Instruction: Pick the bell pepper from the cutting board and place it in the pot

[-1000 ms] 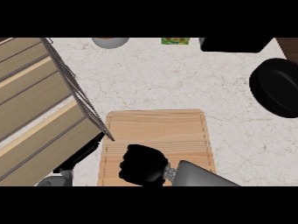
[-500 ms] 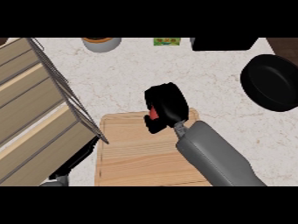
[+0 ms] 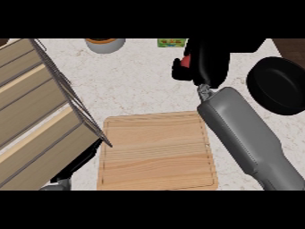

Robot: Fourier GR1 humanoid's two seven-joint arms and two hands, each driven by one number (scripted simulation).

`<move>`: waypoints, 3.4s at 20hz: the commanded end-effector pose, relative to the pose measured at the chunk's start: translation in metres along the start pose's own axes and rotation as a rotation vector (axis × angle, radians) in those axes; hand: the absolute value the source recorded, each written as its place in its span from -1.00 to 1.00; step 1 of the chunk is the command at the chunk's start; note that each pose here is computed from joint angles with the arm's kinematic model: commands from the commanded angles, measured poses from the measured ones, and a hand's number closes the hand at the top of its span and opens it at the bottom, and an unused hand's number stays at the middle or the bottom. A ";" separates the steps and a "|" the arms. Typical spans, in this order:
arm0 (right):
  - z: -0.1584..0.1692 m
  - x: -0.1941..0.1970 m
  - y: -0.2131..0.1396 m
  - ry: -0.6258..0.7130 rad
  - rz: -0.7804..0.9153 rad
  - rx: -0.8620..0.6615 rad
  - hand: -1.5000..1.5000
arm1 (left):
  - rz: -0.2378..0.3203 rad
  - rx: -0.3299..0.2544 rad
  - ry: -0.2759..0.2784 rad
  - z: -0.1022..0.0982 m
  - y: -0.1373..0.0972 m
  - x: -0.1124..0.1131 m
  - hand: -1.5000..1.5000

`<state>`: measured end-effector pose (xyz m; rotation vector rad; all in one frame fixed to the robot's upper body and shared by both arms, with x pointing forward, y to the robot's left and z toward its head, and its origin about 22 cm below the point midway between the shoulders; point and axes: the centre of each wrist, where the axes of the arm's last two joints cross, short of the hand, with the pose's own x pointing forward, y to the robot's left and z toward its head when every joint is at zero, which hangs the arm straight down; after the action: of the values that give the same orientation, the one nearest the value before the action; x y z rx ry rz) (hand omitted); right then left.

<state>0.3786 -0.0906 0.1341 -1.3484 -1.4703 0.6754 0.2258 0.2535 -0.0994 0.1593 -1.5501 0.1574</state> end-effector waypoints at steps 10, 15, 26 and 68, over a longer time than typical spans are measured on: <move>-0.050 -0.087 -0.055 0.311 0.094 -0.188 1.00 | -0.008 -0.031 -0.243 -0.065 -0.004 0.088 0.00; -0.046 -0.142 -0.056 0.360 0.129 -0.185 1.00 | -0.003 -0.056 -0.226 -0.058 0.009 0.087 0.00; -0.045 -0.244 -0.079 0.370 0.100 -0.195 1.00 | -0.001 -0.067 -0.236 -0.064 -0.001 0.090 0.00; -0.021 -0.396 -0.096 0.487 -0.719 -0.379 -1.00 | 0.000 -0.083 -0.242 -0.066 -0.005 0.089 0.00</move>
<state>0.3335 -0.4730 0.1197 -1.0378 -1.5366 -0.3007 0.2352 0.2447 -0.0933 0.1232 -1.5723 0.1627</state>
